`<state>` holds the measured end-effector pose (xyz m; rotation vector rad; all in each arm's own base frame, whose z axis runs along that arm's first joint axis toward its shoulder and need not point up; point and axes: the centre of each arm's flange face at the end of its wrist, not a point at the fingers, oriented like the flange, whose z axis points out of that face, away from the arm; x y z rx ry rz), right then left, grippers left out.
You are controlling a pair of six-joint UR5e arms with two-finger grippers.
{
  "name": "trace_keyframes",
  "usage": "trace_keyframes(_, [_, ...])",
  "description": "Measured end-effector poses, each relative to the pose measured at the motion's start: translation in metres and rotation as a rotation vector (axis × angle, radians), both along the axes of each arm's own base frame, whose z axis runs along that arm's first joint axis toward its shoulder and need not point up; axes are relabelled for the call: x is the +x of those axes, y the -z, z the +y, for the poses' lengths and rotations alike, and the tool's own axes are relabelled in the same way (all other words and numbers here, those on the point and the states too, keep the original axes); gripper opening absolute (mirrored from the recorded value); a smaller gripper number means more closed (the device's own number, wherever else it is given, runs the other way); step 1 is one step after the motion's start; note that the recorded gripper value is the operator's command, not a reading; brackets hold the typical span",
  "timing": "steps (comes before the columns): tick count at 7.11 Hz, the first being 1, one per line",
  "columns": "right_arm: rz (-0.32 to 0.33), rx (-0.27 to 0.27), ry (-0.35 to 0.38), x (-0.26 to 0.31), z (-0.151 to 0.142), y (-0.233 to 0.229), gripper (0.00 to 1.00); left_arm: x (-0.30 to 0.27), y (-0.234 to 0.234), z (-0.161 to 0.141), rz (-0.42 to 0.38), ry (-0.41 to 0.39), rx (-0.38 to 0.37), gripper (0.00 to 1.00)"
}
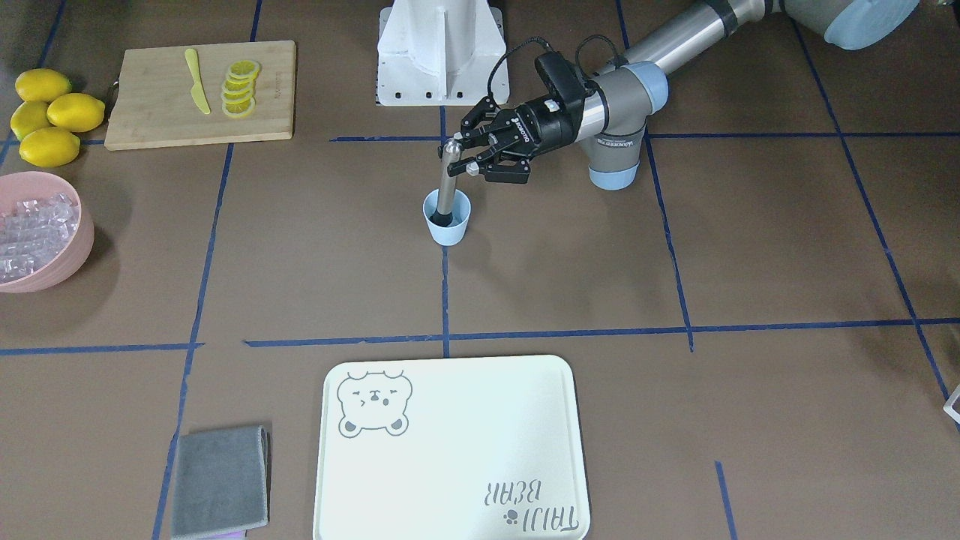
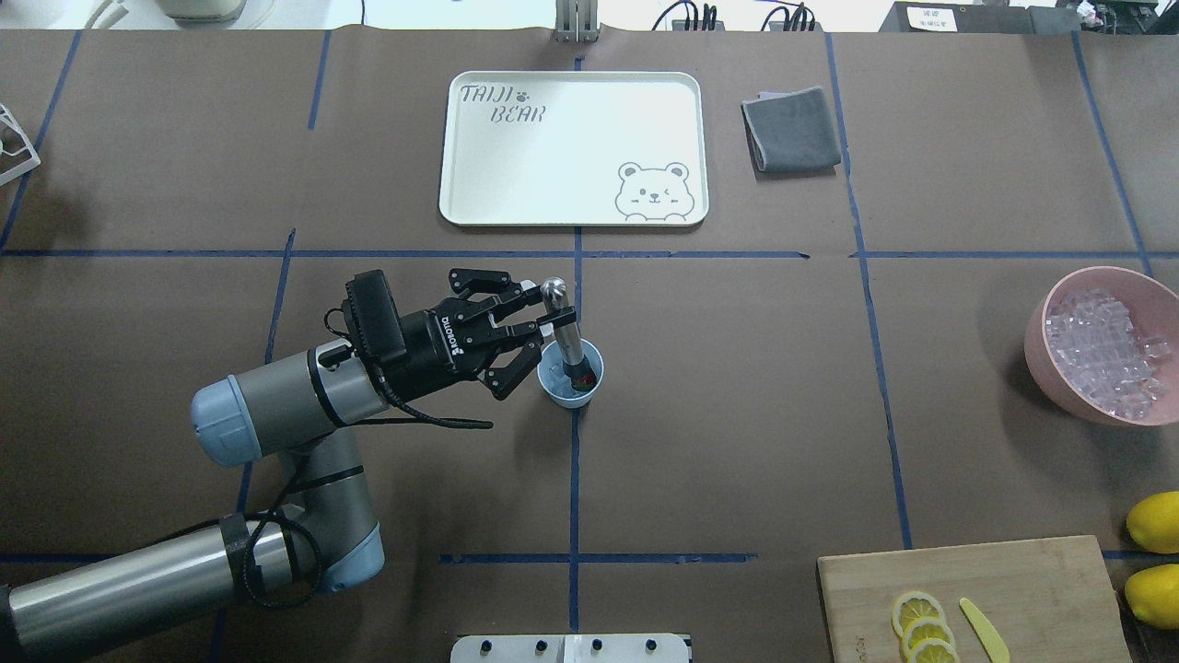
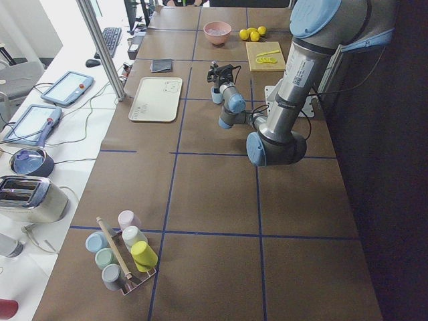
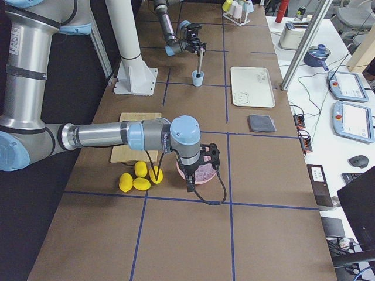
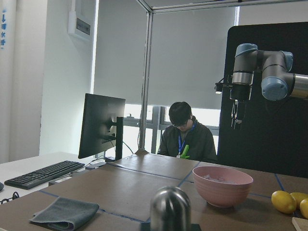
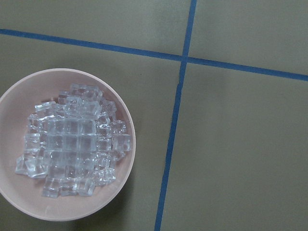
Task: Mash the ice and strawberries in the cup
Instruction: 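Lower the pestle into the cup and press down on the contents, then lift the pestle out of the cup and carry it back with the left gripper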
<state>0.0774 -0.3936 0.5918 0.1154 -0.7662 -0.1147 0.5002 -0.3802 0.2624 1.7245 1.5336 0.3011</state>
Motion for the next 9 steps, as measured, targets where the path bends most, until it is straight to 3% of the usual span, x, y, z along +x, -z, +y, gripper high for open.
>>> trace_keyframes(2, [0.0, 0.001, 0.0, 0.0, 0.0, 0.0, 0.99, -0.015, 0.014, -0.008, 0.005, 0.015, 0.0, 0.03])
trace_keyframes(4, [0.0, 0.001, 0.0, 0.0, -0.001, 0.001, 0.99, -0.034, 0.048, -0.008, -0.056, 0.025, -0.028, 0.03])
trace_keyframes(6, [0.0, 0.001, 0.0, 0.0, -0.001, 0.001, 0.99, -0.061, 0.105, 0.004, -0.192, 0.027, -0.092, 0.03])
trace_keyframes(9, [0.0, -0.001, 0.0, 0.0, -0.001, 0.0, 0.99, -0.098, 0.162, 0.011, -0.513, 0.048, -0.245, 0.03])
